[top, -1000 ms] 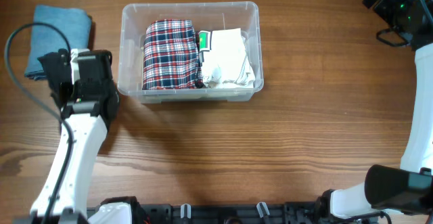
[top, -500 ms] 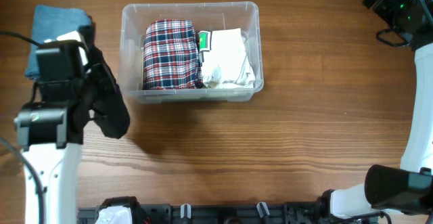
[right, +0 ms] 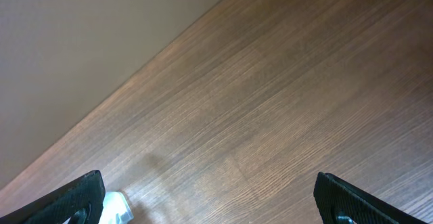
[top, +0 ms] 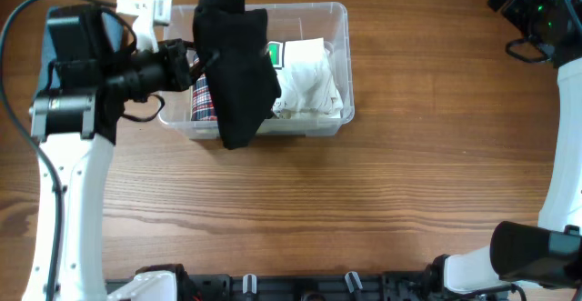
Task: Pack container
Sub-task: 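Carry the black cloth over the box and lower it onto the plaid cloth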
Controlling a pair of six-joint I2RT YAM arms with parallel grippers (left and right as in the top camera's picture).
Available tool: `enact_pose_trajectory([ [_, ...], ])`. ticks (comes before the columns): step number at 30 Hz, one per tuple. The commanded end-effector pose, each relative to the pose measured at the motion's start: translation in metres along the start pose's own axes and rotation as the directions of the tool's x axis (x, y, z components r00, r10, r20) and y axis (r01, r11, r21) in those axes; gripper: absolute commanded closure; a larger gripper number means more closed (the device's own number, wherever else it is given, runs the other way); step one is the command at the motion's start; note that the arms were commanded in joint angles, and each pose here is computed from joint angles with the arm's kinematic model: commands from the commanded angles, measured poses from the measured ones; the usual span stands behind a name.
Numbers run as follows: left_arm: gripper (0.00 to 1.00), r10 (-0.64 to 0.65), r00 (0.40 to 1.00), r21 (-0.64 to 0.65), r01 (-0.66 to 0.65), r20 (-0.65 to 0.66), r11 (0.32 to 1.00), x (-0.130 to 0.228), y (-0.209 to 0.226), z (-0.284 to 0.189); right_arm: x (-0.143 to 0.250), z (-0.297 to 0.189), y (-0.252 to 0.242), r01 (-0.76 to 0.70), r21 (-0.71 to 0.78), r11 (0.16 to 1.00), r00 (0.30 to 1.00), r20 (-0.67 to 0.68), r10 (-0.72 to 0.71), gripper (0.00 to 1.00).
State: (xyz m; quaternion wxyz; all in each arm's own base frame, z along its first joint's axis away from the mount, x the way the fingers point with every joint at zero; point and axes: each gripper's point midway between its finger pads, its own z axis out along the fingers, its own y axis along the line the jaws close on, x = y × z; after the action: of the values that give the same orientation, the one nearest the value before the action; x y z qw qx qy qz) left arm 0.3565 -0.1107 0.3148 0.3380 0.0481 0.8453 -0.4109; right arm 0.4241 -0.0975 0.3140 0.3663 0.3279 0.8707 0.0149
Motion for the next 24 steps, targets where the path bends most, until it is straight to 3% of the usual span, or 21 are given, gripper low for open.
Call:
enact_pose_trajectory([
  [1, 0.96, 0.002, 0.998, 0.136, 0.007, -0.065, 0.991, -0.002, 0.001, 0.023, -0.001, 0.002, -0.002, -0.011, 0.011, 1.000, 1.000, 0.004, 0.011, 0.00],
  [9, 0.96, 0.061, 0.995, 0.165, -0.048, -0.073, 0.985, -0.010, 0.047, 0.077, -0.001, 0.002, -0.002, -0.011, 0.012, 1.000, 1.000, 0.004, 0.011, 0.00],
  [15, 0.96, 0.134, 0.991, 0.362, -0.119, -0.017, 0.924, -0.026, 0.010, 0.078, -0.001, 0.002, -0.002, -0.011, 0.012, 1.000, 1.000, 0.004, 0.011, 0.00],
  [20, 0.96, 0.110, 0.994, 0.335, -0.097, -0.020, 0.937, -0.026, 0.021, 0.075, -0.001, 0.002, -0.002, -0.011, 0.012, 1.000, 1.000, 0.004, 0.011, 0.00],
  [24, 0.96, 0.070, 0.996, 0.208, -0.058, -0.047, 0.976, -0.017, 0.060, 0.064, -0.001, 0.002, -0.002, -0.011, 0.012, 1.000, 1.000, 0.004, 0.011, 0.00],
])
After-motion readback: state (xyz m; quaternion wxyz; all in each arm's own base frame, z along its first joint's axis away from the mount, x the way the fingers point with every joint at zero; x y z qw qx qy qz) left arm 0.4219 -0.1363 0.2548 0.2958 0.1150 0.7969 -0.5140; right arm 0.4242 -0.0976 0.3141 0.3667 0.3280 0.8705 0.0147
